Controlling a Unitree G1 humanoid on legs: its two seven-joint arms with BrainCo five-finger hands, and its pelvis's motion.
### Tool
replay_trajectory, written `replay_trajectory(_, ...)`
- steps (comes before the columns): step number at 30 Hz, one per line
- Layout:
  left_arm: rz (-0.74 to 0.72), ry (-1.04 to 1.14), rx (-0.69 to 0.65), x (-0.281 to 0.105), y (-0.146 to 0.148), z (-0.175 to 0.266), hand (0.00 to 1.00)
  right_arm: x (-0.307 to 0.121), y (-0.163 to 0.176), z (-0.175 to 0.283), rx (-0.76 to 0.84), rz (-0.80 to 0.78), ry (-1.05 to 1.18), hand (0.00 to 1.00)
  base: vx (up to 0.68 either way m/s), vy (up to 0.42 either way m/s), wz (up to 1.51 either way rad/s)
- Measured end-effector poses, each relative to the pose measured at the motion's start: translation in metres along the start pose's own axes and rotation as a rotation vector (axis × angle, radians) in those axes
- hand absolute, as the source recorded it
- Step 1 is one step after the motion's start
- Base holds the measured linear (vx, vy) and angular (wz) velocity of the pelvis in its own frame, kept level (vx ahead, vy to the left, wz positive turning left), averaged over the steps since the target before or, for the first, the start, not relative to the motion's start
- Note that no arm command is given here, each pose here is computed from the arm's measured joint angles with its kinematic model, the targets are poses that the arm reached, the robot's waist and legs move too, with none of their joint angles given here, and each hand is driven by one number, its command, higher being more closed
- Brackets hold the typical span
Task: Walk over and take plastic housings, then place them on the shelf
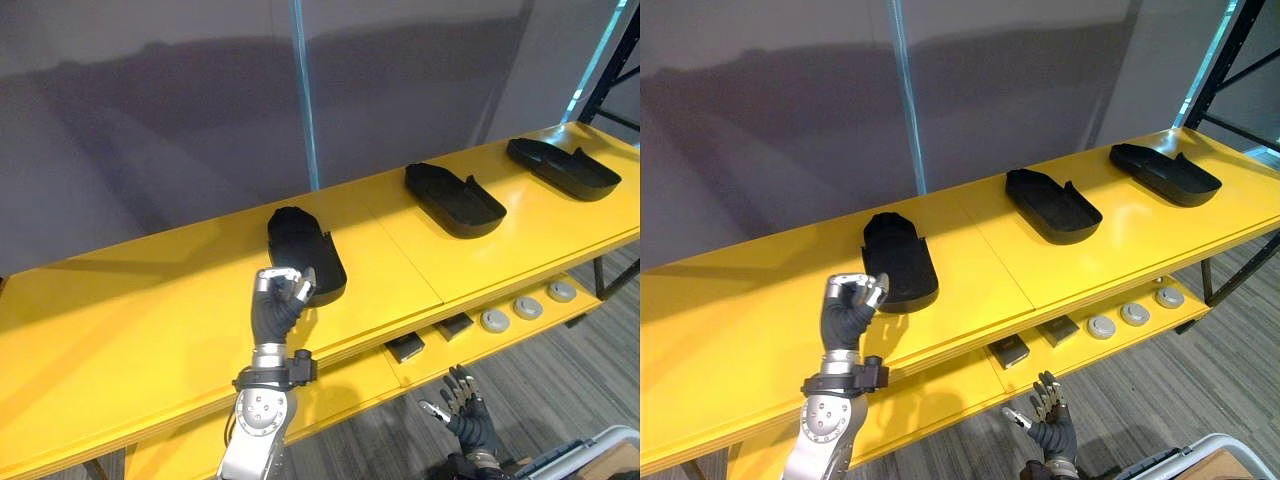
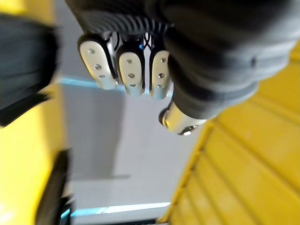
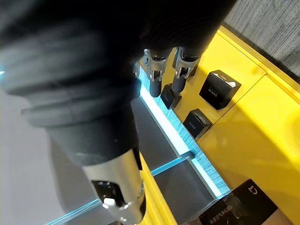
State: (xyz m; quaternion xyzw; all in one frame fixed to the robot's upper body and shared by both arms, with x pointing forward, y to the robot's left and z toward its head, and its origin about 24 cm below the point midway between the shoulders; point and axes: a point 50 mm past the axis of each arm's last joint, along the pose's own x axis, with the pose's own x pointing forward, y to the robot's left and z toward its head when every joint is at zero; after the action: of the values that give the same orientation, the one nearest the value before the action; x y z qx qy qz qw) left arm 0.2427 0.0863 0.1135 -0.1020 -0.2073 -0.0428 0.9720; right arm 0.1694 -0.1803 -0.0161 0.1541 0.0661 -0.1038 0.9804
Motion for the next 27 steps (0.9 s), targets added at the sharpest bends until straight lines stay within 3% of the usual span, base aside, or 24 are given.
replay_trajectory(5,-0.004,0.099,-0.037,0.004,0.000,-0.019,1.00,0.003,0.002,0.002,0.004,-0.004,-0.011,0.00,0.00,0.014,-0.11)
replay_trajectory(14,0.054,0.157,0.014,0.016,0.015,-0.033,1.00,0.003,0.000,0.002,0.007,-0.030,-0.013,0.00,-0.02,0.008,-0.01)
replay_trajectory(27,0.148,0.153,0.060,0.036,0.032,-0.033,1.00,0.003,-0.001,0.003,0.008,-0.042,-0.015,0.00,-0.01,0.010,-0.04)
